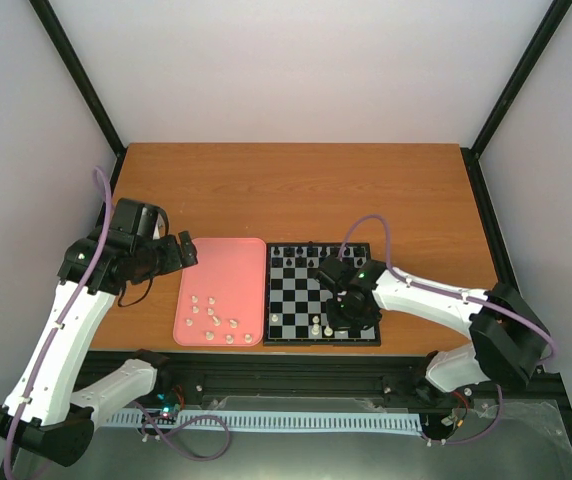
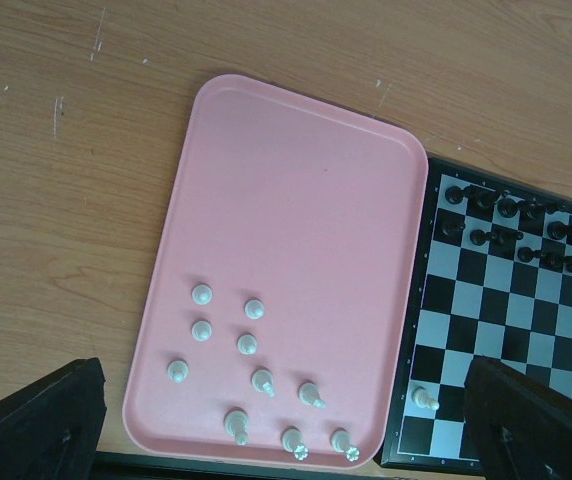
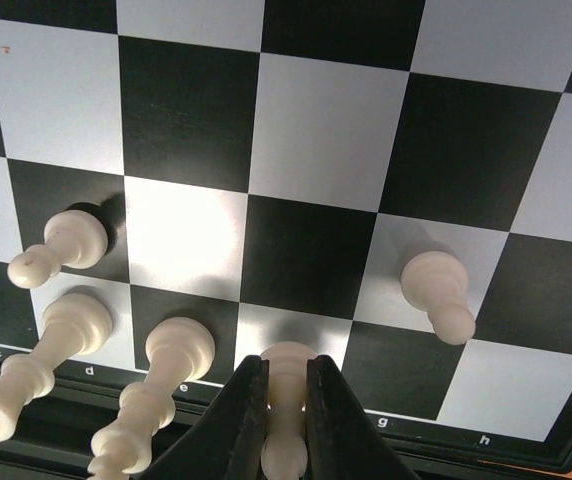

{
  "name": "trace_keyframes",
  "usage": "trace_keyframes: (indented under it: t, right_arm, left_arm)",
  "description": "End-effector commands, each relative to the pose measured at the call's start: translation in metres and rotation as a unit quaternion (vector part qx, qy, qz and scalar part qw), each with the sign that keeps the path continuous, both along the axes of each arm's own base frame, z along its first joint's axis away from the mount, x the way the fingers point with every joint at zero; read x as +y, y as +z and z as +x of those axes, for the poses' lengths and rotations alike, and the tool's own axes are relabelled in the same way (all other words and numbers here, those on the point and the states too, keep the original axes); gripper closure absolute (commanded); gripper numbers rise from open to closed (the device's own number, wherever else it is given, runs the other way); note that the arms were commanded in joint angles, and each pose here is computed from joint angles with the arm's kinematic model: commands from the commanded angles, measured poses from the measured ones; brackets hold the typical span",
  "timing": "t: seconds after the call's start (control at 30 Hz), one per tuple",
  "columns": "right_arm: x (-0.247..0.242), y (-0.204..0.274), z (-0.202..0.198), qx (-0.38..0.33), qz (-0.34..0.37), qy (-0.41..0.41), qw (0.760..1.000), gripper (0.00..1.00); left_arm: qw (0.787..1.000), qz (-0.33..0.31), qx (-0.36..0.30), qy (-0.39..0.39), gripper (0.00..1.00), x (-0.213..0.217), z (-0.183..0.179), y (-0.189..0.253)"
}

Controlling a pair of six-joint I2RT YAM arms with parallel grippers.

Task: Set up the chess pieces on the board
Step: Place the chess piece on the chessboard.

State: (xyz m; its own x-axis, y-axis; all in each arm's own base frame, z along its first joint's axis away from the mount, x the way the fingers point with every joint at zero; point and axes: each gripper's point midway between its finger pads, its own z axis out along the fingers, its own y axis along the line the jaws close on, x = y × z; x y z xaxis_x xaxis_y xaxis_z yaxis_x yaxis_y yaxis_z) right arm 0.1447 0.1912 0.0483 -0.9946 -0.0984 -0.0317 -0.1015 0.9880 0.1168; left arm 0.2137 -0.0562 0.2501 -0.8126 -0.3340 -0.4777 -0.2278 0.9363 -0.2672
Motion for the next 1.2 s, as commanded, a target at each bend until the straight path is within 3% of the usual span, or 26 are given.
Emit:
trace_keyframes:
  t: [0.0,0.53,0.87,1.17]
  right_arm:
    - [-0.002,-0.006,0.004,-0.008,-0.012,0.002,1.0,0.9]
    - [0.0,-0.009,0.005,-0.005,-0.017,0.008,1.0,0.81]
    - [0.012,0.045,0.027,-0.06,0.005,0.01,0.998,0.65]
    - [0.066,0.089,0.05,-0.101,0.056,0.051,0.992,0.62]
  left_arm:
    - [1.0,-0.009,-0.012,0.003,0.0,-0.001,0.002,0.004]
    - [1.0,-0.009,-0.009,0.004,0.0,-0.002,0.004,0.001]
    - [1.0,-0.014,-0.012,0.006,0.0,-0.003,0.005,0.004]
    - [1.0,-0.016,-0.012,0.004,0.0,-0.004,0.004,0.005]
